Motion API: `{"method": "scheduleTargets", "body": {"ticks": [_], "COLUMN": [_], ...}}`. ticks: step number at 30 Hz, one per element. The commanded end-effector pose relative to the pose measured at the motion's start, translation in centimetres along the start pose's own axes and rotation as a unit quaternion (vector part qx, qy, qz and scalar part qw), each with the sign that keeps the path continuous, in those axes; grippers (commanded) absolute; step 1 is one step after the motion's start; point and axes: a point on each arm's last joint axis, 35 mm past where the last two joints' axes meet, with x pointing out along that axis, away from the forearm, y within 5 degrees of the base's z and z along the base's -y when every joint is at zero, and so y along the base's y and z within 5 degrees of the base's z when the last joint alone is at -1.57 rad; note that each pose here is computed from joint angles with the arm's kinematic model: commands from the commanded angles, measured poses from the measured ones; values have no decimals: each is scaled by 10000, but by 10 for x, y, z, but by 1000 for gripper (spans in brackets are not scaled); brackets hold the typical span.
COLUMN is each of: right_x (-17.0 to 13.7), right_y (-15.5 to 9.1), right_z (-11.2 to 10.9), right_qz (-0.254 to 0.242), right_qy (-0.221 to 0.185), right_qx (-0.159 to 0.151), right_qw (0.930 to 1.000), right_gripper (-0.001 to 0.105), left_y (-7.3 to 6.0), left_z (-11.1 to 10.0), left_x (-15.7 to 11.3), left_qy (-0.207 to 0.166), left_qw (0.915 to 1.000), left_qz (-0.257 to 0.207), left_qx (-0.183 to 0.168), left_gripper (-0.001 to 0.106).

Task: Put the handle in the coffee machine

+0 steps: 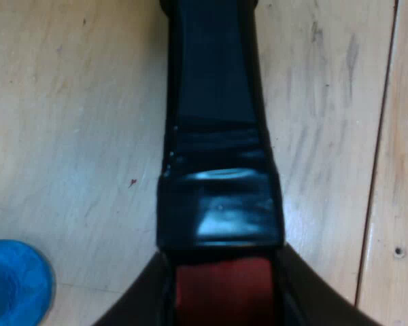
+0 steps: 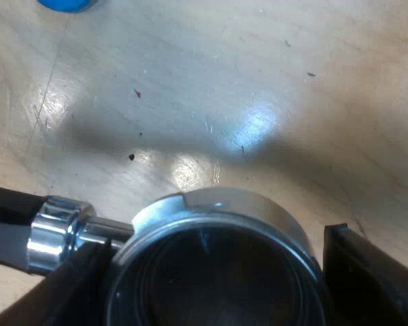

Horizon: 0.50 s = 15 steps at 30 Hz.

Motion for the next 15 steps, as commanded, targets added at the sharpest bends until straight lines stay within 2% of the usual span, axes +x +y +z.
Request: {"method": "scheduleTargets", "body": {"ticks": [1,2,4,5,6,8,10,15], "right_x": [-8,-8,-8,-8,-8,-8,-8,-14], "right_y": [2,2,2,2,2,2,2,2], "right_z": [3,3,3,3,3,3,3,2], "right_qz": [68,68,50,50,50,50,50,71], "right_qy": [-163,-163,-167,-167,-167,-167,-167,-262], "right_qx": [-130,-130,-129,-129,-129,-129,-129,-135], "right_qw": [9998,9998,9998,9998,9998,9998,9998,9995], "right_gripper": [20,27,55,60,73,83,88,88], "left_y": [-3,-3,-3,-3,-3,-3,-3,-3], "left_z": [8,9,12,12,12,13,15,22], "left_x": [-5,-6,-7,-7,-7,-8,-9,-15], "left_qy": [-299,-306,-358,-361,-357,-374,-401,-504], "left_qw": [9991,9991,9989,9989,9989,9988,9987,9982], "left_qz": [-301,-301,-292,-291,-293,-290,-285,-267], "left_qx": [69,29,-61,-68,-94,-99,-129,-168], "left_gripper": [0,0,0,0,0,0,0,0]}}
